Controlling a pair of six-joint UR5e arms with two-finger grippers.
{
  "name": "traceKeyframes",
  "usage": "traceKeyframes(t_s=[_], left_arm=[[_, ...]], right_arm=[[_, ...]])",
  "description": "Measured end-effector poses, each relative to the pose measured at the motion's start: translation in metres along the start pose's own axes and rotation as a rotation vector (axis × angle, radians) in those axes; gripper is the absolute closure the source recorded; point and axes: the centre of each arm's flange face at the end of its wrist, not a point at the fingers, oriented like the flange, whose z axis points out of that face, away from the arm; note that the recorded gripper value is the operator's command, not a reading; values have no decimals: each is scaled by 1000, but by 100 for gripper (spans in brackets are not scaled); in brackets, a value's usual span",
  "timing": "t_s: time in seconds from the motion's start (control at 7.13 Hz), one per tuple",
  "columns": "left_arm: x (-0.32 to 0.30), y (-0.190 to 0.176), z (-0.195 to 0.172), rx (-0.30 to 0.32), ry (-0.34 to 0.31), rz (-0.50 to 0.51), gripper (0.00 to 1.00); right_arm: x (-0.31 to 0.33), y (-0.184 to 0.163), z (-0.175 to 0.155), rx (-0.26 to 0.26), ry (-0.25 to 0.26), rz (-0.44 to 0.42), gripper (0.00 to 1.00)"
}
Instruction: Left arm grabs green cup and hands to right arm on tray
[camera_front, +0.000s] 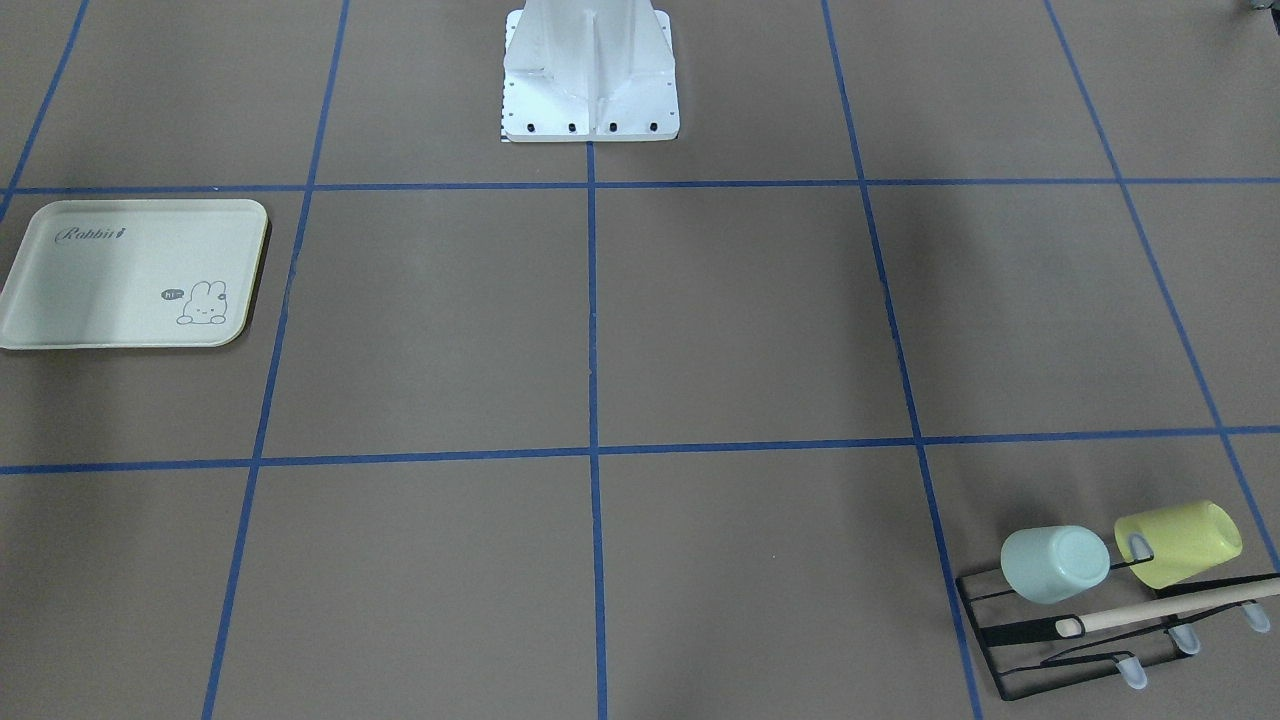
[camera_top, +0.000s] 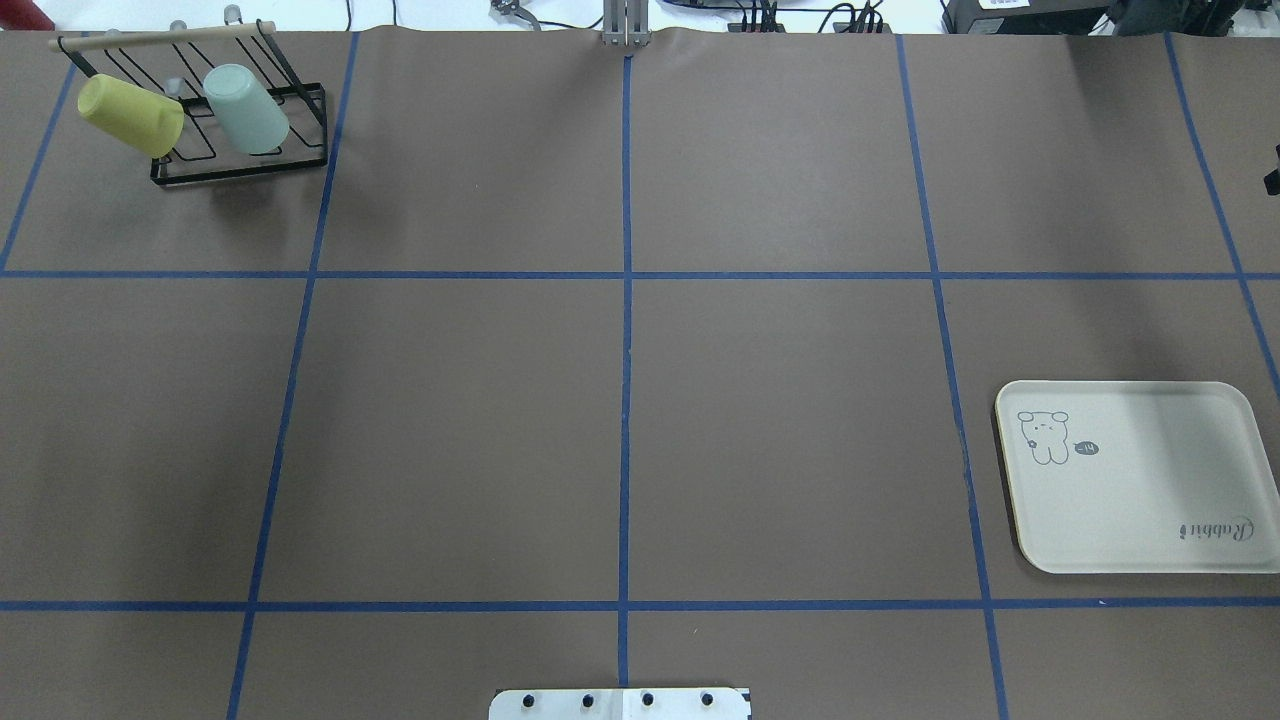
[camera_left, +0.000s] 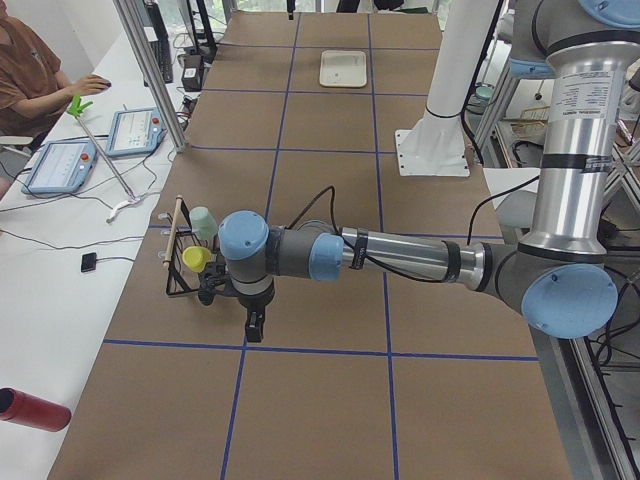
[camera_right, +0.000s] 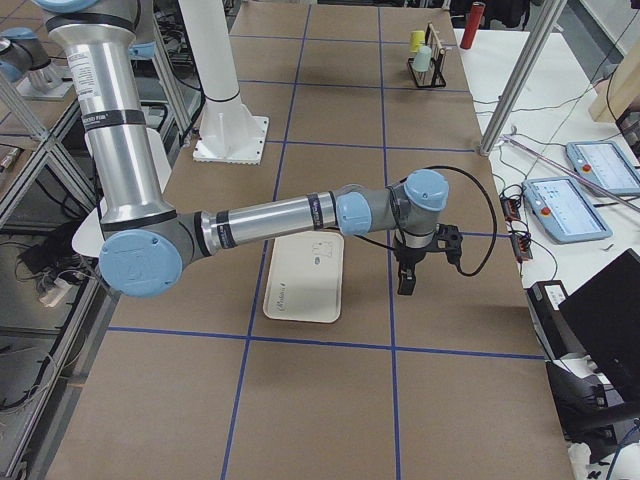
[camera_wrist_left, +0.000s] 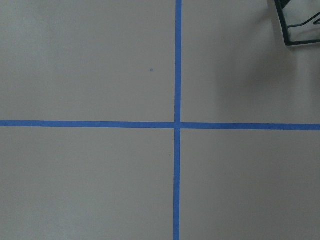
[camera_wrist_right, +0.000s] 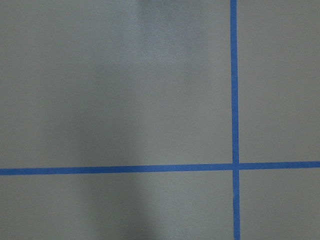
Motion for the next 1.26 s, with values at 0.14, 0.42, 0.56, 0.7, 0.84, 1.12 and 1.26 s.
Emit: traceKeyframes(t_s=[0.14, 0.42, 0.56, 0.7, 0.84, 1.12, 1.26], left_arm=[[0, 0, 0, 5, -1, 6, 0], [-4, 3, 3, 4, -2, 5, 0], [-4, 3, 4, 13, -1, 11, 0], [-2, 2, 2, 30, 2, 25, 0], [2, 1, -1, 42, 7, 34, 0], [28, -10, -3, 61, 18, 41, 1], [59, -19, -1, 73, 30, 52, 1]], right_arm=[[1, 0, -1, 2, 0, 4, 1], [1, 0, -2, 4, 0, 8, 1], [0, 0, -3, 5, 0, 8, 1], [-1, 0, -3, 7, -1, 6, 1], [-2, -1, -4, 14, -4, 0, 1], [-4, 1, -3, 36, -13, -30, 1], [-9, 5, 4, 44, -18, -59, 1]])
